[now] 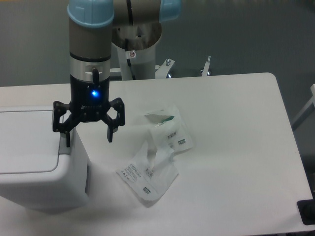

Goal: Open the trash can

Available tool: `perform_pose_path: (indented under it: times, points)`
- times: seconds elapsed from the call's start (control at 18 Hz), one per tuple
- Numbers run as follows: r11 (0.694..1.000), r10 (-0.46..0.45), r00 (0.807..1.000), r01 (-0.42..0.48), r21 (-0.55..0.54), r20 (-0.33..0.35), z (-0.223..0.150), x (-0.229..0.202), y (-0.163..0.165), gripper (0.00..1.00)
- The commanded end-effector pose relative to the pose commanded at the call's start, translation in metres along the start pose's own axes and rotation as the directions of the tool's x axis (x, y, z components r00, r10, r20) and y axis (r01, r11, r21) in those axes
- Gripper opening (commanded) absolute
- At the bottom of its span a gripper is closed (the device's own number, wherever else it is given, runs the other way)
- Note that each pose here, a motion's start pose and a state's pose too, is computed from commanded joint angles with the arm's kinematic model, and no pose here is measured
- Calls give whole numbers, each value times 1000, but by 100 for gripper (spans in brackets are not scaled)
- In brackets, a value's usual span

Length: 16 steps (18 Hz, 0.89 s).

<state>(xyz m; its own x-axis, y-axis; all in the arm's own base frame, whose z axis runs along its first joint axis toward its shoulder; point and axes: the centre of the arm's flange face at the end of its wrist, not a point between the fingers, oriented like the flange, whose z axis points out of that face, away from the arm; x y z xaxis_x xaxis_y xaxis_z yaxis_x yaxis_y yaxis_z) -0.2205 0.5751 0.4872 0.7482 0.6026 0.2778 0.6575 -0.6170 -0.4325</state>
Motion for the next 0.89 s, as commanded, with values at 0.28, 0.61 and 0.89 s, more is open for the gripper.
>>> perform_pose_path:
  times: [0.28, 0.61, 0.89]
  points:
    - [1000, 1, 1000, -1, -4, 2, 3, -1, 1, 100]
    - [1000, 0, 1000, 1, -8, 5, 5, -2, 2, 100]
    - [1000, -2, 1000, 2, -14, 6, 9, -3, 2, 100]
